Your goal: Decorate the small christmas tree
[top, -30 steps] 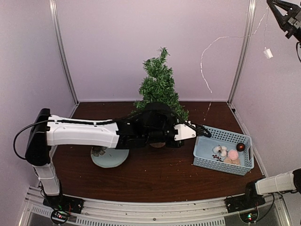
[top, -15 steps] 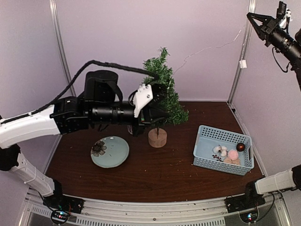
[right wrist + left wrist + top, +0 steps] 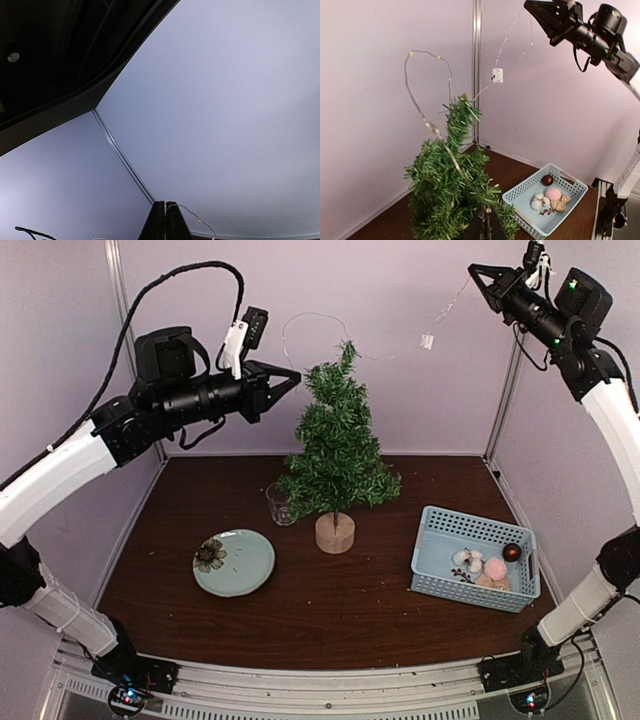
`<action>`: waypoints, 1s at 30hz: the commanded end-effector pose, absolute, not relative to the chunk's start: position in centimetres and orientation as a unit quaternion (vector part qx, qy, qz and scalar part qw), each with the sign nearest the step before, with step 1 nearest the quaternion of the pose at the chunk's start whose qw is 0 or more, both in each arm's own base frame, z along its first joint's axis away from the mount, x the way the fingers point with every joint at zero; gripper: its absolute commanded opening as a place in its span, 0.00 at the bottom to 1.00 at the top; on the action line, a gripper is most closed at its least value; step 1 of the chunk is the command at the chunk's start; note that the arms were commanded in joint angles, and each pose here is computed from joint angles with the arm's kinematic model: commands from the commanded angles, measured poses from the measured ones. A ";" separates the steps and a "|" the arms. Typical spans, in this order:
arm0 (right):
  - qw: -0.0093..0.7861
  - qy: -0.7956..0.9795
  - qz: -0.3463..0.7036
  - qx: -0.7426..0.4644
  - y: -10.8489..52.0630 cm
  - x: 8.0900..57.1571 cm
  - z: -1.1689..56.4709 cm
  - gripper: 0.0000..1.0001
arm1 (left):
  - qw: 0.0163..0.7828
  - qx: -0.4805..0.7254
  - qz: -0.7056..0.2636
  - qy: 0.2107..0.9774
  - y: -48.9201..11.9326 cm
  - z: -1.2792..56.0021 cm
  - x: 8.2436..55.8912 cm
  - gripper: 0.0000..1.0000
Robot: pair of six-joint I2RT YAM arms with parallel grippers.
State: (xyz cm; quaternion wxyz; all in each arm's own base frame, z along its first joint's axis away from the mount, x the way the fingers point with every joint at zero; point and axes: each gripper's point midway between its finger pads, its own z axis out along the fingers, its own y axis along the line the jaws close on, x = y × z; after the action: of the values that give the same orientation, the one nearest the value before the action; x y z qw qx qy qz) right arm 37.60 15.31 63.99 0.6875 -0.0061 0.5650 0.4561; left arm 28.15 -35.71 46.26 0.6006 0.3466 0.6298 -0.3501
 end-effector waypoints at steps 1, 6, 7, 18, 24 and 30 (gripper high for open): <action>0.729 0.528 0.436 0.008 14.4 38.7 66.1 0.00 | 0.612 0.294 -0.398 0.617 -35.4 49.3 30.8 0.00; 0.718 0.564 0.408 0.022 15.1 43.0 62.6 0.00 | 0.590 0.251 -0.403 0.653 -35.0 47.6 34.4 0.00; 0.714 0.572 0.403 0.022 15.3 43.7 61.7 0.00 | 0.584 0.241 -0.402 0.663 -34.8 47.0 35.1 0.00; 0.673 0.645 0.361 0.020 15.3 43.8 54.7 0.00 | 0.498 0.280 -0.411 0.710 -34.0 42.0 33.3 0.00; 0.650 0.680 0.338 0.008 14.7 40.7 51.7 0.00 | 0.435 0.307 -0.430 0.729 -33.6 40.5 30.3 0.00; 0.637 0.695 0.333 -0.006 14.2 37.6 50.8 0.00 | 0.399 0.315 -0.484 0.712 -35.1 40.3 28.6 0.00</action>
State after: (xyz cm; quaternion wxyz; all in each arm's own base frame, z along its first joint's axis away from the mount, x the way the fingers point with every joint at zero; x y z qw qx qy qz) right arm 39.76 14.27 50.91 0.6394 0.0145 0.6902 0.3385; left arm 30.47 -33.94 40.39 0.4344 0.2971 0.7282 -0.4390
